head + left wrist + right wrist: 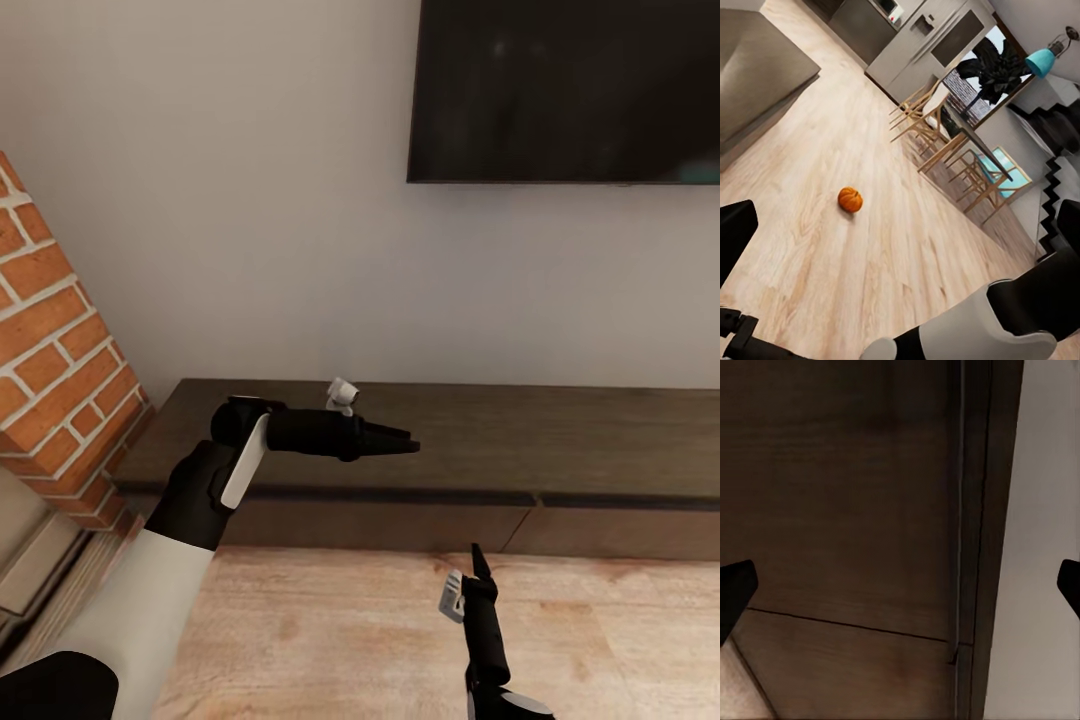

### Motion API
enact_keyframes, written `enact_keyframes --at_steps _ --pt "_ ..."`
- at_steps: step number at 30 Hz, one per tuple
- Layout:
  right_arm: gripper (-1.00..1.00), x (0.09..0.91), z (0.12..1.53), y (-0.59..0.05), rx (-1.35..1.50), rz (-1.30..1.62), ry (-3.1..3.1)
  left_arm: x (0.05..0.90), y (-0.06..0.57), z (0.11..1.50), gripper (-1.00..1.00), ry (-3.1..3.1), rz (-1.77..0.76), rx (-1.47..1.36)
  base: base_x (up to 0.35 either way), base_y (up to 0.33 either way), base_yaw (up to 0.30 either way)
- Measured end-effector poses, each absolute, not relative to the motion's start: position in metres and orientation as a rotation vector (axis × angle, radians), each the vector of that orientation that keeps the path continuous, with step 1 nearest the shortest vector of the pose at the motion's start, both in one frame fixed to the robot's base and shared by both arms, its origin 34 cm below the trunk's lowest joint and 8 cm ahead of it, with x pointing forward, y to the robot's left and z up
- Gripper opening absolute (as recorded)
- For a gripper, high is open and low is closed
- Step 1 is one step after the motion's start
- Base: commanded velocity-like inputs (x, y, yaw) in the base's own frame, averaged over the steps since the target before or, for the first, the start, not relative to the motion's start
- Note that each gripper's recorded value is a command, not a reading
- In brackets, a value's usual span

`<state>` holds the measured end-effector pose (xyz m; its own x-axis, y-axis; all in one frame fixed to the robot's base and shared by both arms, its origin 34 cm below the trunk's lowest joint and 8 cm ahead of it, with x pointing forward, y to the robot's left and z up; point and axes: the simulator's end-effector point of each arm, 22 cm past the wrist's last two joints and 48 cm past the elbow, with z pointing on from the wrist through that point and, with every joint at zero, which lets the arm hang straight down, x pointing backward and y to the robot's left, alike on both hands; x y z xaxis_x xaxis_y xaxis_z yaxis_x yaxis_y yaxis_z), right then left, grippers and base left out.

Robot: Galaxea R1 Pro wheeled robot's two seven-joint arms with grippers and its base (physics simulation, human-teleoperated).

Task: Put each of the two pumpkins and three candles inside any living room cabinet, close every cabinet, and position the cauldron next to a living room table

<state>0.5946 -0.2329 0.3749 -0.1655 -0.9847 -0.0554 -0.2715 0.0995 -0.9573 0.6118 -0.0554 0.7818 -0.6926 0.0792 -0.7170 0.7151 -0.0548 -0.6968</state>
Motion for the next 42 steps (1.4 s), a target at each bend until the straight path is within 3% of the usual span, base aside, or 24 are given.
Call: enact_keyframes --at_steps 35,42 --pt "1.00 0.577 0.300 -0.219 -1.265 -1.058 1.534 0.586 -0.060 0.700 1.00 1.767 -1.796 0.872 0.000 0.000 0.000" --pt "1.00 0.608 0.319 -0.205 -1.301 -1.085 1.411 0.587 -0.062 0.690 1.00 1.776 -1.809 0.869 0.000 0.000 0.000"
